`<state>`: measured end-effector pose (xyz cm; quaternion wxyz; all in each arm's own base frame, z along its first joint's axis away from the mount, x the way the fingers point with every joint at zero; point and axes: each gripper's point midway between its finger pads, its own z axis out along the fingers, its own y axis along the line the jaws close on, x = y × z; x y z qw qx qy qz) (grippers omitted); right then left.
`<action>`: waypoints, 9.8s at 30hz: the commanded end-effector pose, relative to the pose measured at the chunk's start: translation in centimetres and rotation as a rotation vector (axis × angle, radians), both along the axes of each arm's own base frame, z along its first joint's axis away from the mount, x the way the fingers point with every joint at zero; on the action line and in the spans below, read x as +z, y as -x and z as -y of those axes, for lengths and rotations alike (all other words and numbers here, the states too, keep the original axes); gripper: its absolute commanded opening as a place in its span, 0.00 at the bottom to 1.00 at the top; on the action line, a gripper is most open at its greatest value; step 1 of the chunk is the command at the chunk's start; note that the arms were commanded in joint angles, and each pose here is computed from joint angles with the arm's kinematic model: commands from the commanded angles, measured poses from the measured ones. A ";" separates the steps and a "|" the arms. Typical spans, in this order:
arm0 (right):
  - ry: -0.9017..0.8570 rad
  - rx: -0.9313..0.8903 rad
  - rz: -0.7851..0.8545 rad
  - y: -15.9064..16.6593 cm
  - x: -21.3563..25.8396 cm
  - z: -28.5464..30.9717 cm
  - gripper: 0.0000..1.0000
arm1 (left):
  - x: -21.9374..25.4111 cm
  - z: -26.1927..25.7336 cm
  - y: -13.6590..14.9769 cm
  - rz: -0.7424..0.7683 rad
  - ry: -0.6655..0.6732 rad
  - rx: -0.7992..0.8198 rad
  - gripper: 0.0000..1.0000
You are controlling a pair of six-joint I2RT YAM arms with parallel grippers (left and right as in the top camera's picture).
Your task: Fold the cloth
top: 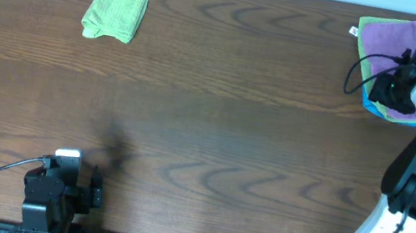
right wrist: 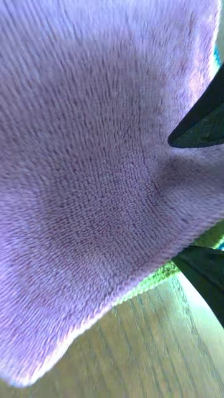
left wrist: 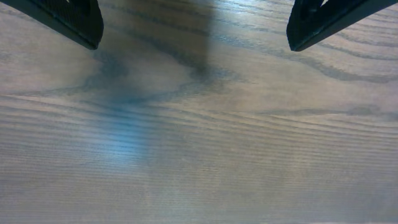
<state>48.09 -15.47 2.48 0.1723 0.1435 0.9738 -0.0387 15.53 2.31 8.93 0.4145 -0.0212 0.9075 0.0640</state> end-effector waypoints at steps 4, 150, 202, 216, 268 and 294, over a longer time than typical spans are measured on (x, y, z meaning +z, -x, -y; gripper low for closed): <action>0.049 0.027 0.086 -0.9 4.4 0.6 0.48 | -1.3 0.2 0.9 -0.062 -0.013 -0.028 0.95; -0.313 1.093 0.103 19.7 13.9 -51.2 0.99 | -1.3 0.2 0.9 -0.062 -0.013 -0.028 0.95; -0.568 0.479 0.153 26.8 11.7 -30.0 0.99 | 7.7 14.1 -7.4 -0.441 0.842 -0.355 0.96; -0.577 0.417 0.205 25.2 11.9 -27.0 0.99 | 0.5 15.3 -10.9 -0.730 1.069 -0.127 0.95; -0.558 0.312 0.176 23.1 3.6 -25.2 0.93 | -6.8 22.5 -12.9 -0.891 1.177 -0.210 0.06; -0.568 0.173 0.114 19.6 -2.3 -24.8 0.85 | -7.0 22.4 -11.6 -0.947 1.168 -0.203 0.06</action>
